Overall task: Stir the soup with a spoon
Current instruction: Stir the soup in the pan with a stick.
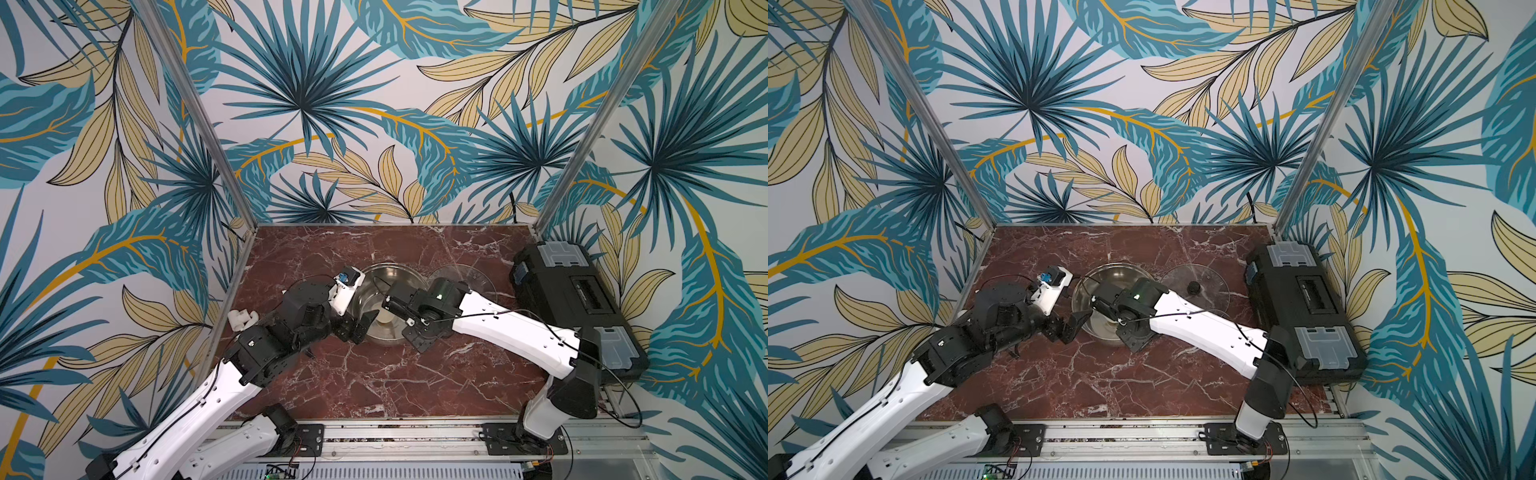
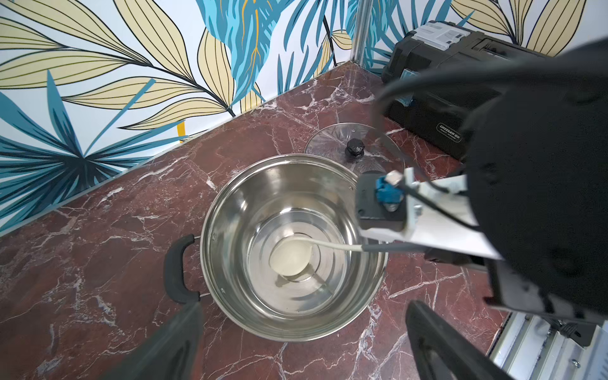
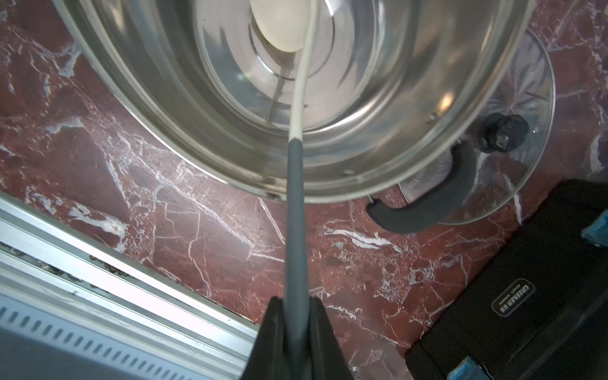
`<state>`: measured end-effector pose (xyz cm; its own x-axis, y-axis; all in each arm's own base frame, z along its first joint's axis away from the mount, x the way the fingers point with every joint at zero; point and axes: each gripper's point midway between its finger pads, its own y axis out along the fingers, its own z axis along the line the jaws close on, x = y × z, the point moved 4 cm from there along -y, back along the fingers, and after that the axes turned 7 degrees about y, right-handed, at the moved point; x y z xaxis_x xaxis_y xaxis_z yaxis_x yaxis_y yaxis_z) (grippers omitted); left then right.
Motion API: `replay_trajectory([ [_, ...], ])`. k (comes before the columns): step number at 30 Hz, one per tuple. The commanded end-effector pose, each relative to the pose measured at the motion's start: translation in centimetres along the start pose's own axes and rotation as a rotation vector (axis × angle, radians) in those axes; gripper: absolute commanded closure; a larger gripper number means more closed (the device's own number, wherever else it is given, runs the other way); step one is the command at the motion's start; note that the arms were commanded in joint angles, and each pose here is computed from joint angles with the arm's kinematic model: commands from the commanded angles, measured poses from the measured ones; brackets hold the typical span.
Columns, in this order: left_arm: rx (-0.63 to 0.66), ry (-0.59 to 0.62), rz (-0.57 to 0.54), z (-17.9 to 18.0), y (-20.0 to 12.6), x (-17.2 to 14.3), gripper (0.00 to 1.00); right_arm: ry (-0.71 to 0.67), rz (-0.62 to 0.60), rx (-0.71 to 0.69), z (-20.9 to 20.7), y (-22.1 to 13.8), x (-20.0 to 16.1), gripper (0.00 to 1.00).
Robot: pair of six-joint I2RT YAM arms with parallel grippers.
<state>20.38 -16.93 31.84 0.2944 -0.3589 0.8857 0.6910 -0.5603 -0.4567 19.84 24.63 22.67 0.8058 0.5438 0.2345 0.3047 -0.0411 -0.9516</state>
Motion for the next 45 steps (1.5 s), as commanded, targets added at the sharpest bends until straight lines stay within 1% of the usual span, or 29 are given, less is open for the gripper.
replay_trajectory([
  [1,0.008,-0.013,-0.011,0.1,0.1,-0.3,0.00,0.015,0.008,-0.064,-2.0,-0.9,-2.3,1.00],
  [4,0.004,-0.015,-0.014,0.1,0.2,-0.3,0.00,0.009,0.011,-0.139,-3.5,-1.0,-3.2,1.00],
  [6,0.007,-0.019,-0.018,0.1,0.3,-0.2,0.00,0.011,0.006,-0.179,-4.3,-1.2,-3.1,1.00],
  [13,-0.011,-0.044,-0.032,-0.1,0.4,0.0,0.00,0.047,-0.035,-0.235,-5.0,-0.8,0.2,1.00],
  [18,-0.016,-0.040,-0.017,-0.2,0.4,-0.4,0.00,0.057,-0.068,-0.193,-3.6,-0.4,3.3,1.00],
  [22,-0.013,-0.041,-0.013,-0.1,0.2,-0.6,0.00,0.058,-0.077,-0.085,-1.4,-0.2,5.0,1.00],
  [26,-0.012,-0.041,-0.012,-0.1,0.1,-0.8,0.00,0.044,-0.086,0.006,0.7,-0.3,5.7,1.00],
  [31,-0.009,-0.043,-0.007,-0.1,0.0,-1.1,0.00,0.031,-0.076,0.043,1.3,-0.9,4.6,1.00],
  [39,-0.007,-0.042,-0.007,-0.1,0.0,-1.1,0.00,0.027,-0.036,0.067,0.3,-2.3,0.1,1.00],
  [42,-0.008,-0.043,0.001,-0.1,0.2,-1.3,0.00,0.026,-0.018,0.030,-0.9,-2.3,-1.8,1.00],
  [45,-0.007,-0.044,0.002,-0.1,0.3,-1.4,0.00,0.007,0.007,-0.039,-2.3,-1.9,-3.3,1.00],
])
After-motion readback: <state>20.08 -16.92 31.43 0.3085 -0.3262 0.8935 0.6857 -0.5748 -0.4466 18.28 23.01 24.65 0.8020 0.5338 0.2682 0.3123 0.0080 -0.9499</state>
